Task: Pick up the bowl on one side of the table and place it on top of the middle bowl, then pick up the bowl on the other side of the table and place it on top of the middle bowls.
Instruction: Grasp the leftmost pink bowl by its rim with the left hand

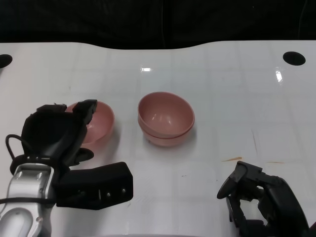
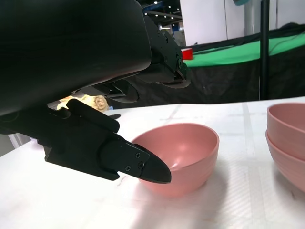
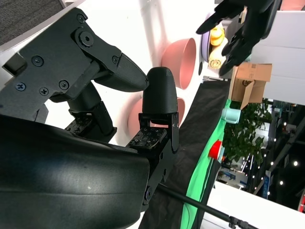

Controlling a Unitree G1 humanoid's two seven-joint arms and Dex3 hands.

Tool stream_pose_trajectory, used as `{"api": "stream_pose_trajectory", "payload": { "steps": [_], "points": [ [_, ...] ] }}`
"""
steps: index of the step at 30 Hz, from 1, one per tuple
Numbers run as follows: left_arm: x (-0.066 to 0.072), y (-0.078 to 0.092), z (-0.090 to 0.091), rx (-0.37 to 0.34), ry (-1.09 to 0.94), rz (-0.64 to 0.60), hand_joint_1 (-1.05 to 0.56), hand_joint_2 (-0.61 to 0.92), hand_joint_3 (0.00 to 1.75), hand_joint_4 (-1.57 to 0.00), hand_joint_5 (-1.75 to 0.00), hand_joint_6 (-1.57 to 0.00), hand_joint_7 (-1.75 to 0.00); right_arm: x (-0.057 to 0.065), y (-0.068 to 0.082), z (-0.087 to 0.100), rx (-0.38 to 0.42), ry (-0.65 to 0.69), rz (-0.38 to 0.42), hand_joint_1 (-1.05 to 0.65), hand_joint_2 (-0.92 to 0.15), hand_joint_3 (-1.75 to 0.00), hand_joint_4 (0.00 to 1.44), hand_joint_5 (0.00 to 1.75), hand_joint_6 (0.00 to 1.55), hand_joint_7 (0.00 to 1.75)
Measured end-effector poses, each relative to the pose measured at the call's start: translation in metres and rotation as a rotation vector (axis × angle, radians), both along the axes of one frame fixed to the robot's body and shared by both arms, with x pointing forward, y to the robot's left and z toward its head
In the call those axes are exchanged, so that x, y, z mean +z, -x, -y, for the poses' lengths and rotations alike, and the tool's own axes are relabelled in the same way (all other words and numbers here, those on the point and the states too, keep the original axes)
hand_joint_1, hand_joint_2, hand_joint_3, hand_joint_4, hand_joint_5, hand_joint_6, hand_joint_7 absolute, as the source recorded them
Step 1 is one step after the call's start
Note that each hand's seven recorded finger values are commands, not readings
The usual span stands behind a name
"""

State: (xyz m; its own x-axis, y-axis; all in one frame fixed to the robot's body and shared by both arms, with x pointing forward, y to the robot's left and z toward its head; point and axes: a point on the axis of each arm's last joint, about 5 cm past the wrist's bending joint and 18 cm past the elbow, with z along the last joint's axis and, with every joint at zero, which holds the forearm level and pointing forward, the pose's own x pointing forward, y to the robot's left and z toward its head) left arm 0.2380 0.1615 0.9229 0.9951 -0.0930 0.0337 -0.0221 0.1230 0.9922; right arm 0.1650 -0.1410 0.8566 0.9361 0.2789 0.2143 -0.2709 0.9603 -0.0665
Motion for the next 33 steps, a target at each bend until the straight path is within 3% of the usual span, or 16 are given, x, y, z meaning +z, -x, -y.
{"api": "stream_pose_trajectory", "payload": {
  "steps": [7, 15, 18, 19, 20, 22, 23, 26, 27, 28, 29, 33],
  "points": [
    [-0.022, -0.024, 0.015, -0.015, -0.063, -0.126, -0.54, 0.90, 0.00, -0.56, -0.05, -0.43, -0.02, 0.002, 0.000, 0.000, 0.007, -0.003, 0.008, -0.21, -0.43, -1.34, 0.88, 1.75, 0.80, 1.48],
    [-0.034, -0.039, 0.024, -0.019, -0.091, -0.213, -0.57, 0.91, 0.00, -0.63, -0.06, -0.50, -0.03, 0.002, 0.000, -0.002, 0.009, -0.009, 0.011, -0.21, -0.43, -1.32, 0.87, 1.75, 0.79, 1.49],
    [-0.040, -0.046, 0.027, -0.003, -0.112, -0.263, -0.50, 0.92, 0.03, -0.76, -0.11, -0.56, -0.04, 0.003, 0.000, -0.002, 0.012, -0.010, 0.012, -0.20, -0.45, -1.30, 0.86, 1.75, 0.79, 1.49],
    [-0.042, -0.047, 0.027, 0.003, -0.113, -0.281, -0.43, 0.92, 0.07, -0.85, -0.57, -0.69, -0.06, 0.003, 0.000, -0.002, 0.013, -0.011, 0.013, -0.20, -0.45, -1.29, 0.86, 1.75, 0.79, 1.49],
    [-0.045, -0.049, 0.027, 0.002, -0.115, -0.291, -0.39, 0.92, 0.08, -0.81, -1.03, -0.84, -0.08, 0.003, 0.000, -0.002, 0.013, -0.011, 0.013, -0.20, -0.45, -1.29, 0.86, 1.75, 0.79, 1.49],
    [-0.047, -0.052, 0.026, -0.008, -0.114, -0.279, -0.36, 0.92, 0.11, -0.78, -1.47, -0.98, -0.10, 0.003, 0.001, -0.002, 0.012, -0.010, 0.013, -0.20, -0.46, -1.29, 0.86, 1.75, 0.79, 1.49],
    [-0.047, -0.054, 0.026, -0.013, -0.112, -0.264, -0.36, 0.92, 0.18, -0.79, -1.61, -1.03, -0.12, 0.003, 0.001, -0.002, 0.013, -0.010, 0.013, -0.20, -0.46, -1.29, 0.86, 1.75, 0.79, 1.49],
    [-0.052, -0.053, 0.025, -0.032, -0.117, -0.190, -0.34, 0.92, 0.22, -0.80, -1.73, -1.07, -0.15, 0.003, 0.001, -0.003, 0.013, -0.011, 0.014, -0.20, -0.47, -1.29, 0.86, 1.75, 0.78, 1.48],
    [-0.053, -0.053, 0.025, -0.036, -0.119, -0.177, -0.33, 0.92, 0.21, -0.81, -1.74, -1.03, -0.31, 0.003, 0.001, -0.003, 0.013, -0.011, 0.014, -0.20, -0.46, -1.28, 0.86, 1.75, 0.79, 1.48],
    [-0.054, -0.053, 0.025, -0.038, -0.117, -0.171, -0.33, 0.92, 0.18, -0.81, -1.74, -0.89, -0.66, 0.003, 0.001, -0.003, 0.013, -0.011, 0.015, -0.20, -0.46, -1.28, 0.86, 1.75, 0.79, 1.48],
    [-0.053, -0.053, 0.026, -0.037, -0.109, -0.167, -0.33, 0.92, 0.16, -0.81, -1.74, -0.83, -0.80, 0.003, 0.001, -0.003, 0.013, -0.011, 0.016, -0.20, -0.46, -1.28, 0.86, 1.75, 0.79, 1.47],
    [-0.051, -0.054, 0.026, -0.036, -0.088, -0.153, -0.34, 0.92, 0.16, -0.79, -1.75, -0.79, -0.77, 0.003, 0.001, -0.003, 0.014, -0.008, 0.017, -0.20, -0.47, -1.27, 0.86, 1.74, 0.79, 1.47]
  ]
}}
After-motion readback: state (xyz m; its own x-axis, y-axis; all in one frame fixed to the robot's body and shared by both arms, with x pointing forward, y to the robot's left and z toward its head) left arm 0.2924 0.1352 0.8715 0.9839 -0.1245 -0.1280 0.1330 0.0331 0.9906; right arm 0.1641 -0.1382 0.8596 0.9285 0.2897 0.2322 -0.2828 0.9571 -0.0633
